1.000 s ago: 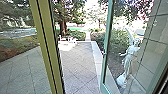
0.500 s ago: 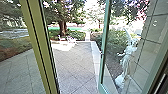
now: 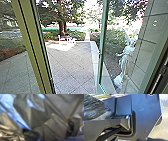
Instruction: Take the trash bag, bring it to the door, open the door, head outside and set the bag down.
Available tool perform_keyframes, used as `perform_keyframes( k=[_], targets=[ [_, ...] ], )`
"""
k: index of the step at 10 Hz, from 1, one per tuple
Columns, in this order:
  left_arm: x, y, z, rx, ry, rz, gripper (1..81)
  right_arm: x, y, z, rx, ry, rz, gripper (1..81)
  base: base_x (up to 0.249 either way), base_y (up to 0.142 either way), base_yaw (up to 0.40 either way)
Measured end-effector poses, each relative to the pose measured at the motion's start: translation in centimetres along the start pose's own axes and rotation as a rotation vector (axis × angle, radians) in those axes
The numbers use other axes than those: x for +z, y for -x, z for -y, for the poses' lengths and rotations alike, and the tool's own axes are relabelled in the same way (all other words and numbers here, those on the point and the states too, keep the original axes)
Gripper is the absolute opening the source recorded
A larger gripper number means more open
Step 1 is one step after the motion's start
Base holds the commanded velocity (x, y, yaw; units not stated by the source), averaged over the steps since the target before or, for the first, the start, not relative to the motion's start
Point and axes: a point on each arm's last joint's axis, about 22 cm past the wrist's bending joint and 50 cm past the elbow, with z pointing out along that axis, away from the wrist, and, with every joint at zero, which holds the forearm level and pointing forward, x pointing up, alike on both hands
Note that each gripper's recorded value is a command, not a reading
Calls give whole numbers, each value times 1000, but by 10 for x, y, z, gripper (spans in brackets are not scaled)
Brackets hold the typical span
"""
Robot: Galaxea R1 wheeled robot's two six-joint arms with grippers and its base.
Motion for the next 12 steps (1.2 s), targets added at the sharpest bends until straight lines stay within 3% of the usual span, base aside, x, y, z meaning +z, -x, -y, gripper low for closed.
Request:
perform_keyframes(
  k=[6, 12],
  targets=[
    [0, 0, 1, 0, -1, -1, 10, 0, 0, -1, -1, 2, 0, 811, 0, -79, 0],
    [-1, 0, 3, 0, -3, -1, 10, 0, 0, 0, 0, 1, 0, 811, 0, 0, 0]
  ],
)
